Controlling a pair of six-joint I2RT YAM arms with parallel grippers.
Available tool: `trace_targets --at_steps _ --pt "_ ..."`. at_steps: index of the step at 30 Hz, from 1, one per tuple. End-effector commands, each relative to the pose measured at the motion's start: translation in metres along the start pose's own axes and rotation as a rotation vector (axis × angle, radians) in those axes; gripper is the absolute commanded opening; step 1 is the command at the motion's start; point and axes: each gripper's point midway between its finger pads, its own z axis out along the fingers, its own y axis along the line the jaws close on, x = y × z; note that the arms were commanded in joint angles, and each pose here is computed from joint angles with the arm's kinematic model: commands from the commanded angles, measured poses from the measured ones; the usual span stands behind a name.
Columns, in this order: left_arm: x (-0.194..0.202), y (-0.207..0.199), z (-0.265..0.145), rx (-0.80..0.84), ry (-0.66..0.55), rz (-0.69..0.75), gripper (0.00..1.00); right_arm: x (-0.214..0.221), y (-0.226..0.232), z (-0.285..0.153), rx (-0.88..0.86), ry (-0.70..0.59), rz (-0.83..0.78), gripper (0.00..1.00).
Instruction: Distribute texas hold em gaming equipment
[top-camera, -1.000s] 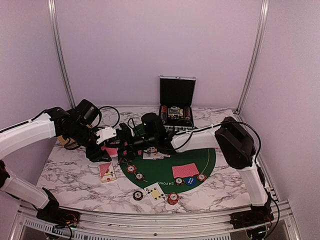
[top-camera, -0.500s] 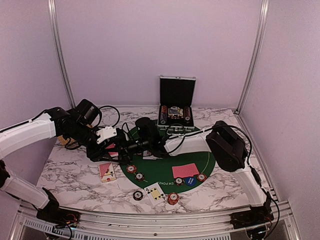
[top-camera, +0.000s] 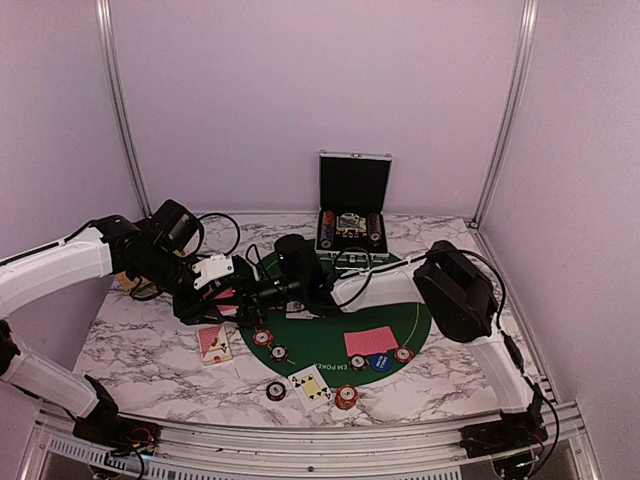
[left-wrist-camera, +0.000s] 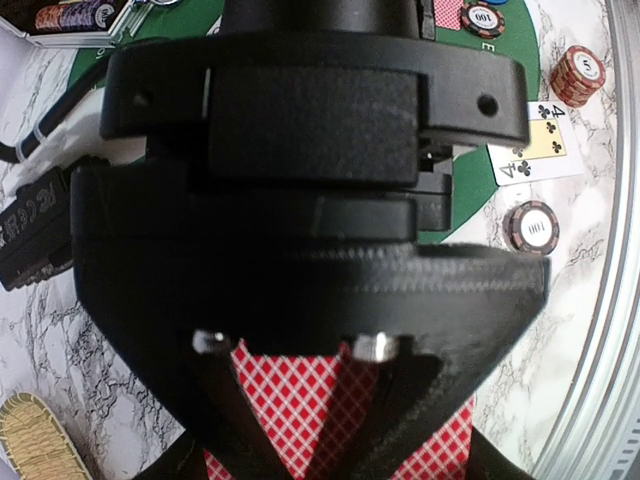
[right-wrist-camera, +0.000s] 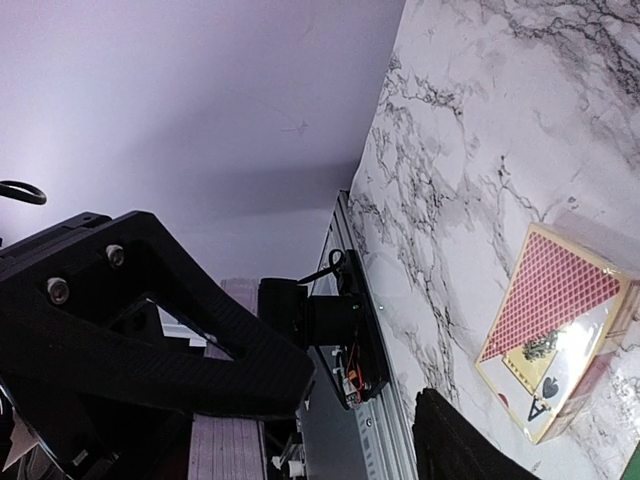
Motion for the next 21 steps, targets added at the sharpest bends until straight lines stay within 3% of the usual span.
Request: trace_targets --at_steps 1,9,21 --pt "-0.012 0.002 -0.010 -0.018 -0.060 0.011 0.00 -0.002 -0.002 -0.013 0.016 -0.012 0.032 0.65" --pt "-0.009 -0.001 -0.012 -0.018 -0.062 0.018 0.00 -0.002 0.002 -0.018 0.013 -0.021 0.032 0.63" --pt "-0.003 -0.003 -0.009 -0.015 -0.048 0.021 0.00 0.001 0.005 -0.024 0.004 -0.016 0.027 0.48"
